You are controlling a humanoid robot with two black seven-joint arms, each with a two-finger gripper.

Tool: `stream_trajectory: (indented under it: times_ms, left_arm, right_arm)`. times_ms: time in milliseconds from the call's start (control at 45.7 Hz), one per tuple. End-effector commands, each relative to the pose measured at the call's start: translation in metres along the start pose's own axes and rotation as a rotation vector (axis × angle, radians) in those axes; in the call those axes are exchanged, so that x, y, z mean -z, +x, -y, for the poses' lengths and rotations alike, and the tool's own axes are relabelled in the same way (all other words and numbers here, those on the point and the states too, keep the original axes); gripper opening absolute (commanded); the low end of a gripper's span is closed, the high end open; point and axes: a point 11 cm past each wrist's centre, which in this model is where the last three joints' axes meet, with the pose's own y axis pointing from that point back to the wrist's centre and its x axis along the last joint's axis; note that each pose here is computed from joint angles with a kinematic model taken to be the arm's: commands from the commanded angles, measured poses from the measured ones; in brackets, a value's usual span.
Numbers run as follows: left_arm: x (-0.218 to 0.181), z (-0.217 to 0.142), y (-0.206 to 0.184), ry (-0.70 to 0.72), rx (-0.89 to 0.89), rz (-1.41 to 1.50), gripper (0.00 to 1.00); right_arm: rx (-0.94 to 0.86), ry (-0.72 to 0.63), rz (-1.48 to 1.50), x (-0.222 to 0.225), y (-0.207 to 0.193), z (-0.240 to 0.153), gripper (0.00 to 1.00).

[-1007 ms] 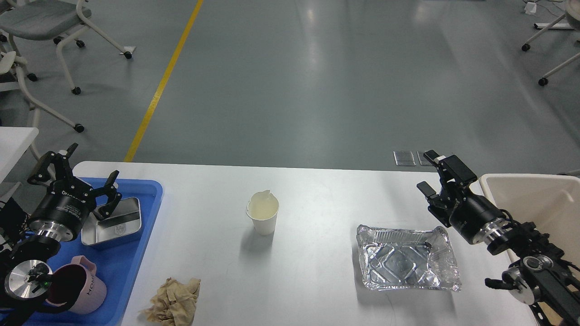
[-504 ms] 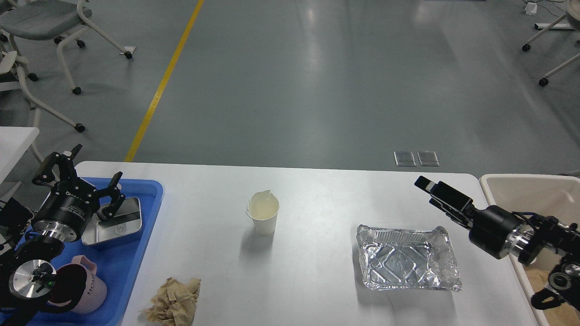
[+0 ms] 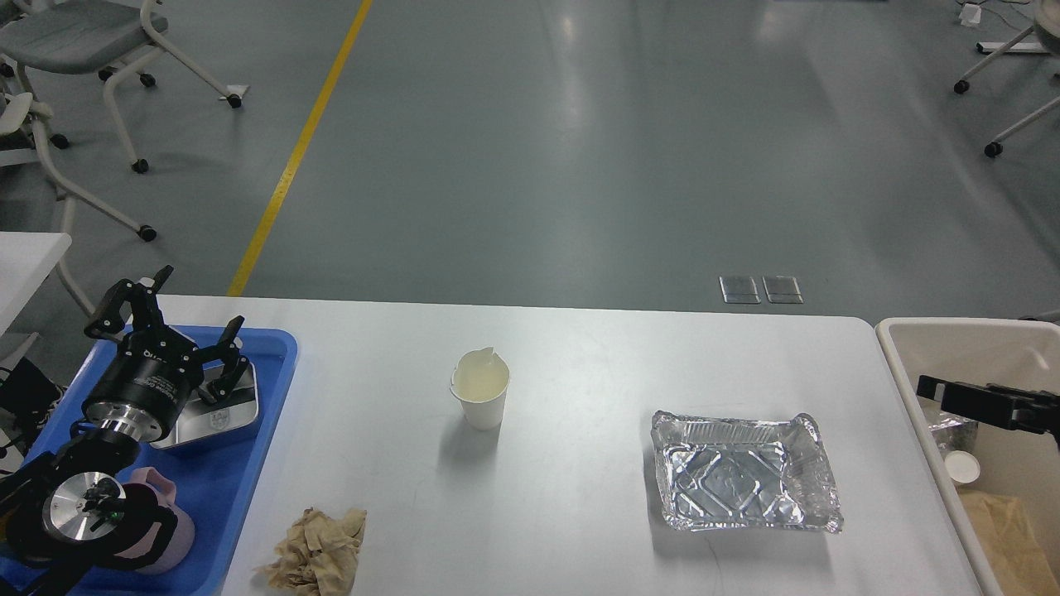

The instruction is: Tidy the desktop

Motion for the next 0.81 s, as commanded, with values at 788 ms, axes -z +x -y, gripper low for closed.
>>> stream_trajectory:
  times_ms: [788]
  left_arm:
    - [0.006,-0.005,0.005,0.015,-0.015,0.0,0.96]
  right_arm:
    - [0.03,-0.096,-0.254,-0.017,-0.03,-0.001,1.0]
